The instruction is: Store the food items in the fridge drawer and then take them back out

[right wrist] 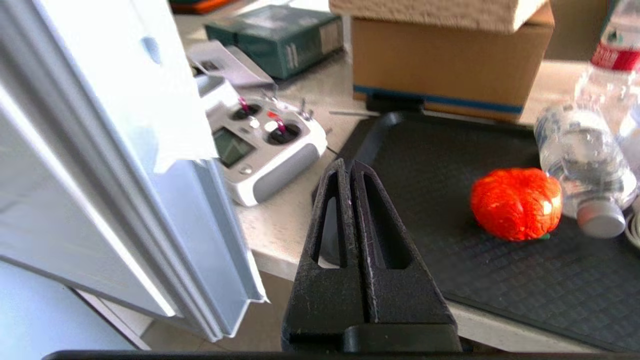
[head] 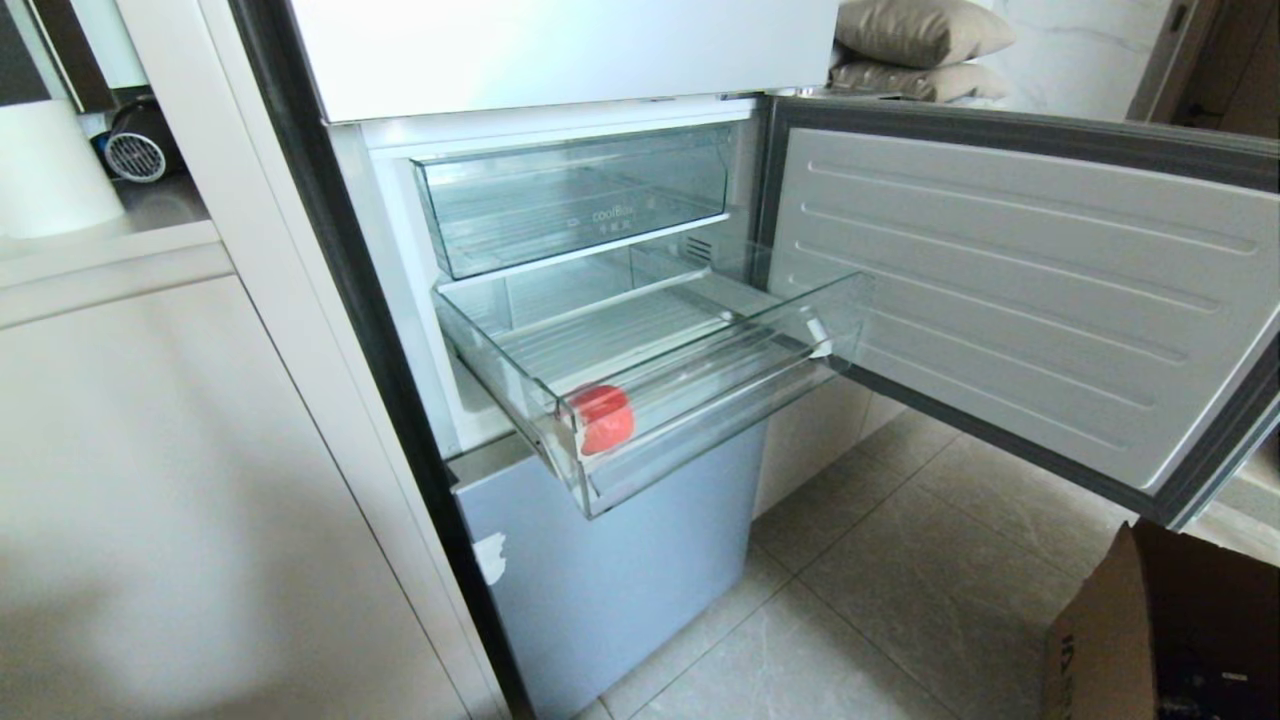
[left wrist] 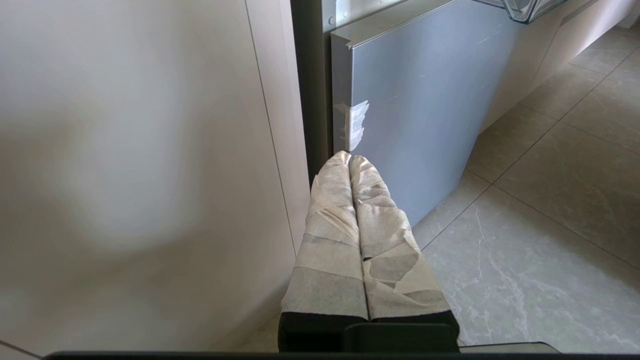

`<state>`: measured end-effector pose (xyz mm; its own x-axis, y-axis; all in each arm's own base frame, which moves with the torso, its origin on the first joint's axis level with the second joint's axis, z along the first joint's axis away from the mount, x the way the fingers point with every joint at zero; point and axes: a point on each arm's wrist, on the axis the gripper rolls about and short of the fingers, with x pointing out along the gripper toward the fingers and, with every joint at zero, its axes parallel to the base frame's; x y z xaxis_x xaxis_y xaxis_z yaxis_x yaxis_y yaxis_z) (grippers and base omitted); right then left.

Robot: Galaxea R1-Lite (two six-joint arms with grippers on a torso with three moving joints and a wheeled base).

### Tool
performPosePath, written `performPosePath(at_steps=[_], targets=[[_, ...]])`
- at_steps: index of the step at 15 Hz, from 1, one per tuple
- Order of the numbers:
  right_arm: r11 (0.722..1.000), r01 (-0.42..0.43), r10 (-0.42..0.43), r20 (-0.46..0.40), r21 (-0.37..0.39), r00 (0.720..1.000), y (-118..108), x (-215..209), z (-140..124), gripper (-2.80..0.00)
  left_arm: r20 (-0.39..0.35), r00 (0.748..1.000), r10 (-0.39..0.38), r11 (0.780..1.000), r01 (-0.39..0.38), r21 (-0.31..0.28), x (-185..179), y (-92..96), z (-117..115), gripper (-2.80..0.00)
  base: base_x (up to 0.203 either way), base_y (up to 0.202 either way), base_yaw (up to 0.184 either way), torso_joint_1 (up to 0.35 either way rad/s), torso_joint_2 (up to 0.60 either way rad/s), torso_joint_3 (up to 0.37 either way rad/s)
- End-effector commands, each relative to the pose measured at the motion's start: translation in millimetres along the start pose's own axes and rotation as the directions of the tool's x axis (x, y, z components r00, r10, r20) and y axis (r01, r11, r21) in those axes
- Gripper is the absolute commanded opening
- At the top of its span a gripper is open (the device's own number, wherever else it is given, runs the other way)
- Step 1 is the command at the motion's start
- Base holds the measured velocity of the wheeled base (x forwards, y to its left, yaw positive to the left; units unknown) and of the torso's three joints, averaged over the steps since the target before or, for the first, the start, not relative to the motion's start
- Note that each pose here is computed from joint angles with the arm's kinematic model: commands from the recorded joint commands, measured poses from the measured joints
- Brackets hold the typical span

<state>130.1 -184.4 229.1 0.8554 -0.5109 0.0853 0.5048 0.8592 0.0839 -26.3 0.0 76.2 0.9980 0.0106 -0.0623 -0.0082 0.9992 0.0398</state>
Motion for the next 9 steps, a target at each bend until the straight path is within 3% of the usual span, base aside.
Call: performPosePath(at_steps=[1, 5, 9], targets=[[1.0, -0.013, 0.013, 0.042, -0.021, 0.999, 7.7, -12.5, 9.4, -2.8, -0.001, 1.0, 0.002, 1.0, -0.002, 0.0, 0.0, 0.0, 0.0, -2.8, 0.0, 0.0, 0.0, 0.0, 0.0, 0.0], [0.998, -0.052, 0.054, 0.058, -0.037, 0.997, 18.3, -31.1, 11.3, -2.8, -0.001, 1.0, 0.002, 1.0, -0.002, 0.0, 0.0, 0.0, 0.0, -2.8, 0.0, 0.0, 0.0, 0.0, 0.0, 0.0], [0.987, -0.16, 0.16, 0.025, -0.026, 0.987, 32.4, -43.9, 0.0, -2.8, -0.001, 1.0, 0.001, 1.0, -0.001, 0.0, 0.0, 0.0, 0.0, -2.8, 0.0, 0.0, 0.0, 0.0, 0.0, 0.0]])
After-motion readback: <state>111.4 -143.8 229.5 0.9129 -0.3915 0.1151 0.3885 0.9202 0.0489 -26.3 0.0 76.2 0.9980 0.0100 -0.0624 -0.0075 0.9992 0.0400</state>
